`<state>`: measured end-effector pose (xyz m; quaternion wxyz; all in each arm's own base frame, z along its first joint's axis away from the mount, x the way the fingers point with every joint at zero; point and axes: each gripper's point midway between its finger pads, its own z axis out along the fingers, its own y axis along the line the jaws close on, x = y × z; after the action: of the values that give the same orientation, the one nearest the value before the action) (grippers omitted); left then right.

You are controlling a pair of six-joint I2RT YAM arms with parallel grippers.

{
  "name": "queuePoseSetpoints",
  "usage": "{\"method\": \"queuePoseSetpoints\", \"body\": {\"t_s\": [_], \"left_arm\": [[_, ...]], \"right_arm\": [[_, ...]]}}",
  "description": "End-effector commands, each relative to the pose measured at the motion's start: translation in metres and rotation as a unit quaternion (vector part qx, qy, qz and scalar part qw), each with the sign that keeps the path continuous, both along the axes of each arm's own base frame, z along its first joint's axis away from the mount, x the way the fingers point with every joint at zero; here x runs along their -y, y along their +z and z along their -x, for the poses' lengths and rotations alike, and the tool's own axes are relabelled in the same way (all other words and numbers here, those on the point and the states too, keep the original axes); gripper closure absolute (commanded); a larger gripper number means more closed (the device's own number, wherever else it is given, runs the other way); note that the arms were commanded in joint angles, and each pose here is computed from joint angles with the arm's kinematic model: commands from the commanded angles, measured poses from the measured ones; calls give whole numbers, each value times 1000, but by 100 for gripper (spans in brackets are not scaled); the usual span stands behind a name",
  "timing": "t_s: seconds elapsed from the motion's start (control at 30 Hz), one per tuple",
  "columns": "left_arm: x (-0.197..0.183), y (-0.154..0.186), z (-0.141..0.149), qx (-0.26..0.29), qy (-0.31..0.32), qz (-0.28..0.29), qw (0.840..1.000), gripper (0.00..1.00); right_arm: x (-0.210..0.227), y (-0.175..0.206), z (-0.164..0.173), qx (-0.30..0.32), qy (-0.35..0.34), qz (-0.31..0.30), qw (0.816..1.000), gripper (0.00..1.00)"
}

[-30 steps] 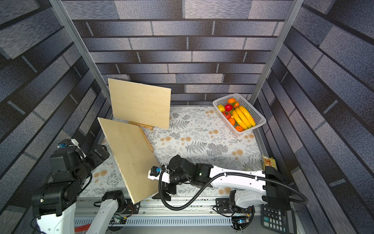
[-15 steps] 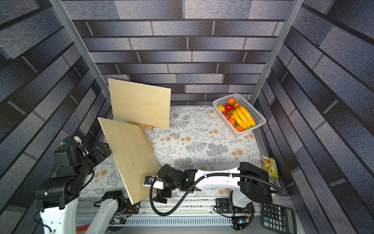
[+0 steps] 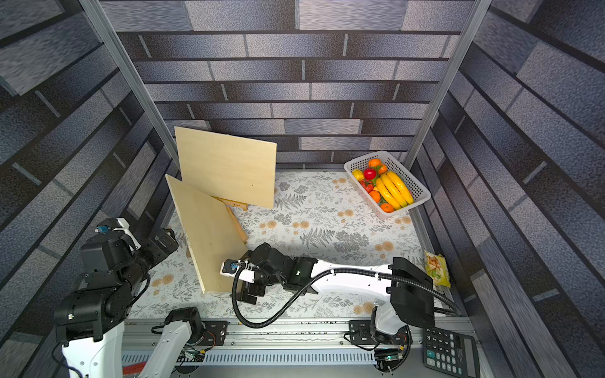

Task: Assemble the easel
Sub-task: Place the drawing board on the easel.

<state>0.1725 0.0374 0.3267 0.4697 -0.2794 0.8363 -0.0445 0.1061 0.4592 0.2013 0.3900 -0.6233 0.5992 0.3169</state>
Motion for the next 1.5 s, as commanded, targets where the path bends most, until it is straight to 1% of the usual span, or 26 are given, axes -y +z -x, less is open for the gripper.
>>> {"method": "queuePoseSetpoints", "body": {"t_s": [0.0,0.37,0.63,0.73,0.87,0.97,1.03,1.13,1.2,1.27,1.4,1.47], "left_arm": [[0,8,-3,8,-11,-12,1000,0],[0,7,1,3,-9,-15,1000,0],[-1,4,4,-3,-7,-18,1000,0],[-6,7,8,-7,-1,-34,999,0],[-22,11,24,-45,27,-81,995,0],[-30,6,37,-76,41,-104,991,0],[-32,-1,43,-97,45,-112,988,0],[-40,-24,52,-156,57,-125,978,0],[-39,-30,47,-145,45,-131,980,0],[-37,-36,35,-145,26,-130,980,0],[-31,-53,7,-169,-30,-123,977,0],[-27,-60,-7,-155,-67,-133,977,0]], "right_arm": [[-7,10,-15,4,-1,-16,1000,2],[-15,7,-44,-6,18,-20,1000,3],[-21,4,-53,-12,20,-26,999,2],[-22,7,-56,-11,16,-31,999,3],[-20,14,-61,-11,8,-39,999,3],[-21,17,-64,-11,7,-42,999,3],[-23,19,-66,-13,9,-44,999,3],[-27,25,-68,-15,14,-50,999,4],[-26,28,-70,-14,12,-52,998,4],[-25,32,-70,-13,13,-56,998,3],[-20,33,-69,-16,18,-56,998,4],[-18,32,-69,-17,20,-57,998,3]]}}
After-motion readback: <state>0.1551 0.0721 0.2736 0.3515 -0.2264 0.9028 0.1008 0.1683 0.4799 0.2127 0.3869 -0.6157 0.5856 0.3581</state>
